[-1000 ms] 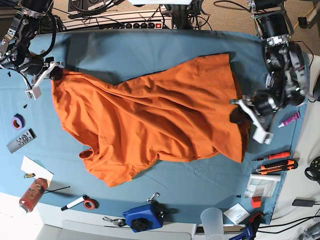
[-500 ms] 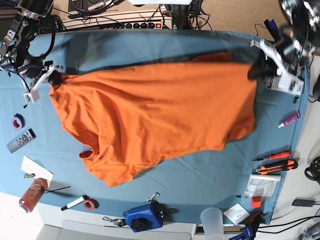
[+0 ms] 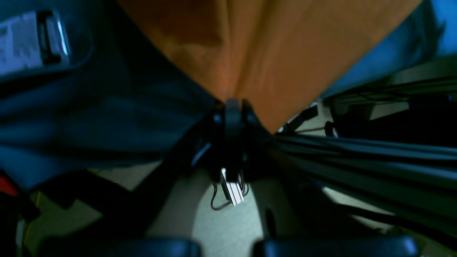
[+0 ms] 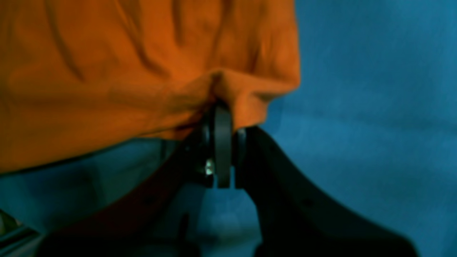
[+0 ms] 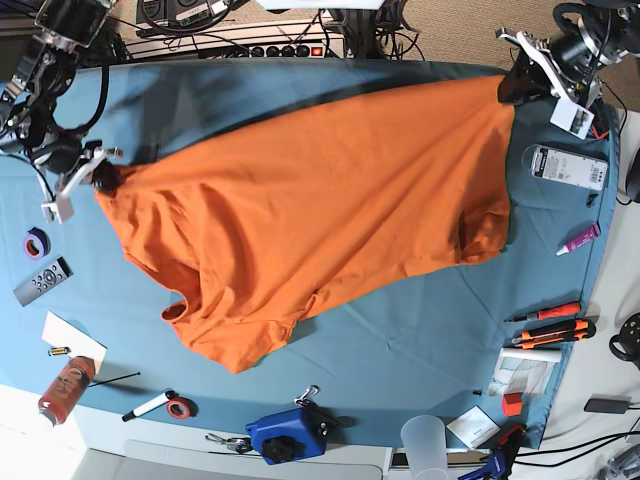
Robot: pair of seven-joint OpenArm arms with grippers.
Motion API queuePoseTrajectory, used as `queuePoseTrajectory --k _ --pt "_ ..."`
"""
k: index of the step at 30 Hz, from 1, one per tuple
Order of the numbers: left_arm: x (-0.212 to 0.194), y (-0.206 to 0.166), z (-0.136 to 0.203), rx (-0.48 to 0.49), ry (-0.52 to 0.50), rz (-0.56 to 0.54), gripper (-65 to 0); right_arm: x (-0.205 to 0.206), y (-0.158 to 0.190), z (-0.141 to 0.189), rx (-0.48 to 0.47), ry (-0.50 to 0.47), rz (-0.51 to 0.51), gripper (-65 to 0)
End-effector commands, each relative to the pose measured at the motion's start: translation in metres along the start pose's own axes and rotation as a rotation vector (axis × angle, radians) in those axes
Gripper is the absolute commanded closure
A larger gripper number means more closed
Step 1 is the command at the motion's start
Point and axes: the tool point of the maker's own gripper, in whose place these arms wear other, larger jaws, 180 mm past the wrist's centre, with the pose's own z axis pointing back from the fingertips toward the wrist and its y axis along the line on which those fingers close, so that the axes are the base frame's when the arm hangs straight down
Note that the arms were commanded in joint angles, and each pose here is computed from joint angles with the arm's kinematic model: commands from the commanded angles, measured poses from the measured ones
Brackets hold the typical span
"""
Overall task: Layout the t-shirt on the table in an organized manner, then fold the t-shirt properly
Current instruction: 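Lift and swing the shirt with both grippers toward the table edge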
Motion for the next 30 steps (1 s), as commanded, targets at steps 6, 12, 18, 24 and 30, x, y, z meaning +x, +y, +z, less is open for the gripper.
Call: queuePoseTrajectory --k 6,12,18,24,30 --pt "0.040 0.000 0.000 -0.006 -0.145 -0.050 0.0 0.059 -0.007 0.014 -0.024 -0.153 0.044 0.0" --pt "0.123 0.017 0.006 0.076 -0.395 -0.196 0.0 0.147 -0.007 0.041 -0.038 -0.391 0.119 0.0" --pt "0.194 0.046 0.028 0.204 -0.577 -0.336 0.0 0.221 -0.012 0.078 -0.104 -0.566 0.165 0.0" --pt "0.233 0.088 0.036 0.232 -0.647 -0.301 0.0 0.255 -0.001 0.066 -0.107 -0.559 0.217 0.0" --pt "0.259 0.107 0.048 0.256 -0.676 -0.304 0.0 0.262 0.015 0.038 -0.047 -0.501 0.204 0.0"
